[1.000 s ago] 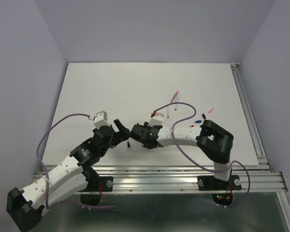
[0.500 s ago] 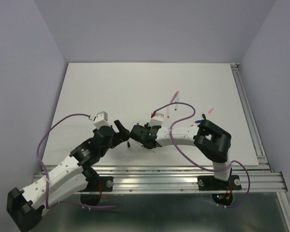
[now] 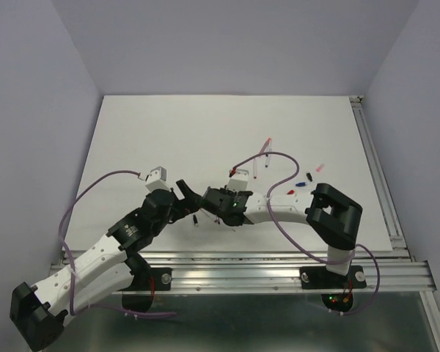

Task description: Open the pen caps

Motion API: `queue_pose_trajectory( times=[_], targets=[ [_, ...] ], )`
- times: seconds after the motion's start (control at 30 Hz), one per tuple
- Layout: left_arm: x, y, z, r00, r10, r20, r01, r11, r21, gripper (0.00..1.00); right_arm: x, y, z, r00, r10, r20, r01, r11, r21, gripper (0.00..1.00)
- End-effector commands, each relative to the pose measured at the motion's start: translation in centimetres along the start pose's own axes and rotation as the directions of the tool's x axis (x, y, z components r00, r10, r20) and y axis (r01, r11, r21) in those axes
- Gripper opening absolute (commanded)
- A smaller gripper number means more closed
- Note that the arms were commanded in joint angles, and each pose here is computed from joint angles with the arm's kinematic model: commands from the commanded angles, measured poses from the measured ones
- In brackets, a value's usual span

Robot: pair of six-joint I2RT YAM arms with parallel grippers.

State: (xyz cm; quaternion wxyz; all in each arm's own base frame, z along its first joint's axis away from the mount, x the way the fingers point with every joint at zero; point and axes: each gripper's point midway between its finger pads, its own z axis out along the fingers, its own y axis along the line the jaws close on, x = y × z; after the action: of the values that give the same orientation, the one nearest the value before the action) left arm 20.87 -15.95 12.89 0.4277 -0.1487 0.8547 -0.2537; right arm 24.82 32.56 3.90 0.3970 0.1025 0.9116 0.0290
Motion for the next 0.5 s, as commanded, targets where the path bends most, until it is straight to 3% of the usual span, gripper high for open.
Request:
queue_pose_trajectory(
  times=[0.0,0.13,0.17,0.23,0.3,0.47],
  targets=[
    [-1.9,-4.0,-0.4,0.999,-0.027,0.028,0.023,0.991,0.133,0.99,-3.3,1.3,-2.5,0.996,0.013,0.087,-0.002,0.992,-0.126,0.12],
    [-1.8,-5.6,-0.1,1.0,-0.029,0.011,0.026,0.982,0.189,0.99,-3.0,3.0,-5.1,0.996,-0.055,0.066,0.075,0.926,-0.369,0.11],
    [-1.7,-6.0,-0.1,1.0,-0.028,0.001,0.027,0.978,0.206,0.99,-2.3,4.0,-6.4,0.996,-0.081,0.029,0.085,0.88,-0.467,0.1],
    [-1.6,-6.7,0.2,1.0,-0.028,-0.011,0.029,0.975,0.222,0.99,-3.6,6.0,-9.8,0.997,-0.053,0.062,0.081,0.758,-0.647,0.08],
    [-1.4,-7.2,0.4,0.999,-0.025,-0.031,0.032,0.972,0.234,0.99,-2.4,6.3,-11.5,0.996,-0.072,0.052,0.086,0.655,-0.751,0.06],
    [-1.1,-8.4,0.7,0.997,-0.047,-0.057,0.061,0.96,0.273,0.97,-2.7,7.1,-14.6,0.996,-0.071,0.056,0.086,0.528,-0.845,0.04]
  ],
)
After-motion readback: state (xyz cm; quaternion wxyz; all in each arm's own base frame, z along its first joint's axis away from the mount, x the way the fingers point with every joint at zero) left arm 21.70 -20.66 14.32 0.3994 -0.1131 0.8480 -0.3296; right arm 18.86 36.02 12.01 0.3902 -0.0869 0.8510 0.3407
